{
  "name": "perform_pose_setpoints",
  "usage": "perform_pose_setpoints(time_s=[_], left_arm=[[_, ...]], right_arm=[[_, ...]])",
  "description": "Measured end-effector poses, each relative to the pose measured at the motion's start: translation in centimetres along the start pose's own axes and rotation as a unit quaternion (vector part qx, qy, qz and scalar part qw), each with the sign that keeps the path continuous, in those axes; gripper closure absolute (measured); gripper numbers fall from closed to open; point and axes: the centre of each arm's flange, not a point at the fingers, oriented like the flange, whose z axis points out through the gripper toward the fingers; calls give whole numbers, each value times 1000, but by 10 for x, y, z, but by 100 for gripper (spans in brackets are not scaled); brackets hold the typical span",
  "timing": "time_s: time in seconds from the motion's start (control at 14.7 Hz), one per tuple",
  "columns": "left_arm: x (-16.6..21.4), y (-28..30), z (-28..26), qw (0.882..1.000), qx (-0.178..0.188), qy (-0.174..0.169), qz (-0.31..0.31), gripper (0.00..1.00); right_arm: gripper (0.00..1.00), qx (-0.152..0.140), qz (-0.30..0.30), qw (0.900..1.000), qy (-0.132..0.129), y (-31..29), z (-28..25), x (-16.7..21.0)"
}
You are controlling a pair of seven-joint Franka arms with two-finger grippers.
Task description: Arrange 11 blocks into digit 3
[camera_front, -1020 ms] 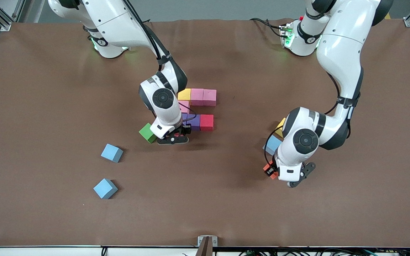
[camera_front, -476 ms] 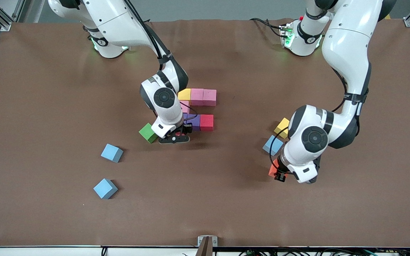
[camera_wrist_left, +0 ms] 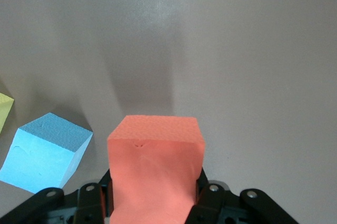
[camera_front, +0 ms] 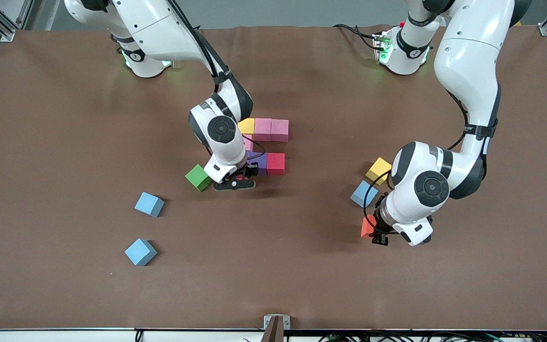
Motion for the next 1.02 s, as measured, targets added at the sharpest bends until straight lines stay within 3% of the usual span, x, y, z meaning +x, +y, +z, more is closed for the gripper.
perform_pose_setpoints(time_s=[0.88, 1.02], left_arm=[[0, 0, 0, 1000, 0, 0, 0, 45], [1, 0, 0, 1000, 0, 0, -1, 45]], right_arm=[[38, -4, 1, 1000, -9, -1, 0, -2], [33, -4, 3, 1000, -9, 0, 0, -1]])
